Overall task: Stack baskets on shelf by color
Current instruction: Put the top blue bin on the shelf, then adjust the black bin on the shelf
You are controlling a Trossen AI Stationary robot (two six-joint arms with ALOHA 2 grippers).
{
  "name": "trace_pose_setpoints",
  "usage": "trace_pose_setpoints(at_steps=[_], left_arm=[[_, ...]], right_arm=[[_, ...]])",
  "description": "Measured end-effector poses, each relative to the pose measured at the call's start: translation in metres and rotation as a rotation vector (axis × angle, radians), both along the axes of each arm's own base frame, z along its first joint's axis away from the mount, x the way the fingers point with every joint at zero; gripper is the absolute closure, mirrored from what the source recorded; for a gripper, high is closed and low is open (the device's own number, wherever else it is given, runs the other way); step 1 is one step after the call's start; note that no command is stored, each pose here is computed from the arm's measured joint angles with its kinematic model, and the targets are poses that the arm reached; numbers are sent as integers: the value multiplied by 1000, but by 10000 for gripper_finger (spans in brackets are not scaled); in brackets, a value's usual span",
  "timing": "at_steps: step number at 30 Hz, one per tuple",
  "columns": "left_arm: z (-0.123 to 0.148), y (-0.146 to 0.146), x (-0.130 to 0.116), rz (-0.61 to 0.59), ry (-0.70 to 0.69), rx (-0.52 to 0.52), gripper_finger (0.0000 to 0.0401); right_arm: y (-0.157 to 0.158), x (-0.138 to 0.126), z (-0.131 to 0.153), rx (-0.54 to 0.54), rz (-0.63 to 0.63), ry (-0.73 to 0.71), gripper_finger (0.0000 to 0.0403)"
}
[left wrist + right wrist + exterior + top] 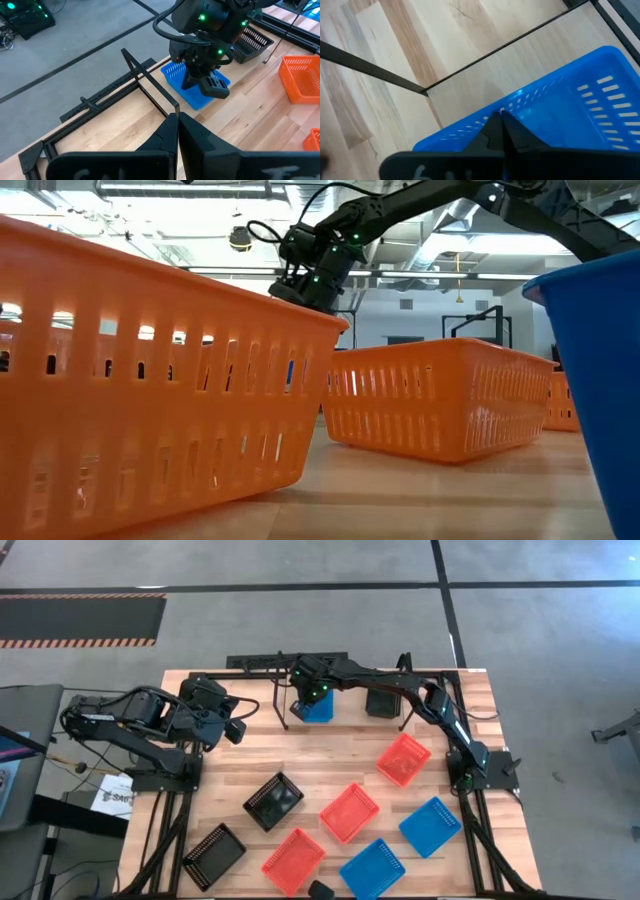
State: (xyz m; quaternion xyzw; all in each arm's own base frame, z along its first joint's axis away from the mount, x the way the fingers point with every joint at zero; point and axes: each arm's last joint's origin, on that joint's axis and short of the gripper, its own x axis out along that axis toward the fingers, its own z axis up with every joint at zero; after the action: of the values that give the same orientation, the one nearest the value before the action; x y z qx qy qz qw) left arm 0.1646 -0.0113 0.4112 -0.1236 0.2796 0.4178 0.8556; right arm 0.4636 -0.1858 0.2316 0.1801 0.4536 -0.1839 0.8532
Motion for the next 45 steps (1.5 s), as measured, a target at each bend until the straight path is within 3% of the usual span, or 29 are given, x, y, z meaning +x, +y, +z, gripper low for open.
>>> trace_pose_setpoints(at_steps=[7,11,21,28,38,41,45], left_arm=[[0,0,0,0,0,0,401],[0,0,0,-1,0,-1,401],[0,0,0,-6,7,4,401],[0,0,0,-7,7,3,401],[0,0,0,-11,9,-4,401],[0,0,0,-12,9,-4,401],[0,0,0,-16,15,0,401]], right_arm=[[-2,-2,-1,5,-3,13,403],[1,-11,1,8,20,93,403],[10,-64,70,-177,-86,266,403],[2,-101,87,-139,-212,407,403],[-1,-127,106,-111,-220,447,403],[-3,-146,122,-108,-249,445,403],[-1,-181,157,-146,-318,341,403]])
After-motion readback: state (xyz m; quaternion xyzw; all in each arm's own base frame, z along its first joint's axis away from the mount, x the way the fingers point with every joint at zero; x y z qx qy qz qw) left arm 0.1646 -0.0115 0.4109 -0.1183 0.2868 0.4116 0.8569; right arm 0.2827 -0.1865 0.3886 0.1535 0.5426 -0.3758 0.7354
